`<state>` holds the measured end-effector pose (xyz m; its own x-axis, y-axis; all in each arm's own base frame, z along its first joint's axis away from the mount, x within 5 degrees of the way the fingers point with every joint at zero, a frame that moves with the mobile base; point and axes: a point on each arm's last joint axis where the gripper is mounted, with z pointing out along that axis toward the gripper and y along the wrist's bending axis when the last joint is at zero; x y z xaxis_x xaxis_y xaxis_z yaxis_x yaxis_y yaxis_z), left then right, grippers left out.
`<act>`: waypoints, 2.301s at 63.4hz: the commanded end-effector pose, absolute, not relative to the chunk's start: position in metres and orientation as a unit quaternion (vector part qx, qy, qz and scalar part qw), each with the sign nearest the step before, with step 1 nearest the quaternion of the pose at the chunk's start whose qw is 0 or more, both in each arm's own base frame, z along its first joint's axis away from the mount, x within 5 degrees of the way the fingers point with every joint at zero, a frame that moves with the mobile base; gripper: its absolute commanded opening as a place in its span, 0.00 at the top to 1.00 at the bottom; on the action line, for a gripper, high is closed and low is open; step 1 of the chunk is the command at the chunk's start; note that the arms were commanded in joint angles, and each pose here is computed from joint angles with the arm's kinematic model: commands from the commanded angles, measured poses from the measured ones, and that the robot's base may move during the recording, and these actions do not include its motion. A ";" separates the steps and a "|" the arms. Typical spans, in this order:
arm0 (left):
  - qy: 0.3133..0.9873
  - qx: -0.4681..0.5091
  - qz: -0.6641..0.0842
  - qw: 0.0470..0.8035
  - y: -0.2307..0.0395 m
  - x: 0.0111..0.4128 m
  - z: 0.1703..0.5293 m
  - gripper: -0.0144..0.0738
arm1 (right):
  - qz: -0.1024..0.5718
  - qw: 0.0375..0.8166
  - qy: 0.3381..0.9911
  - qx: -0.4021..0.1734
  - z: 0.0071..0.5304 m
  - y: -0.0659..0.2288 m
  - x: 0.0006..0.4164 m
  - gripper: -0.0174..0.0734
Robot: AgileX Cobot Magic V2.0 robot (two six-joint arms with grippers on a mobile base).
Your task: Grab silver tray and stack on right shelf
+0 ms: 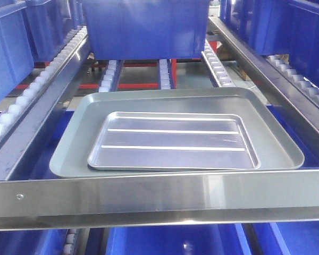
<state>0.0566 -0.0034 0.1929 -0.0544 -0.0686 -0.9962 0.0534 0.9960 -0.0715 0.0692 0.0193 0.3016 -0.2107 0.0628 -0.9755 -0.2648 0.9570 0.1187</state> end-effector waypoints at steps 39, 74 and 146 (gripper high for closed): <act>0.697 -0.010 -0.048 0.715 -0.003 0.056 0.195 0.94 | 0.135 0.664 0.732 -0.075 0.317 0.020 0.069 0.75; 0.697 -0.010 -0.048 0.715 -0.003 0.056 0.195 0.94 | 0.076 0.684 0.723 -0.055 0.315 0.013 0.073 0.75; 0.697 -0.010 -0.048 0.715 -0.003 0.056 0.195 0.94 | -0.008 0.758 0.650 0.043 0.216 -0.004 0.054 0.75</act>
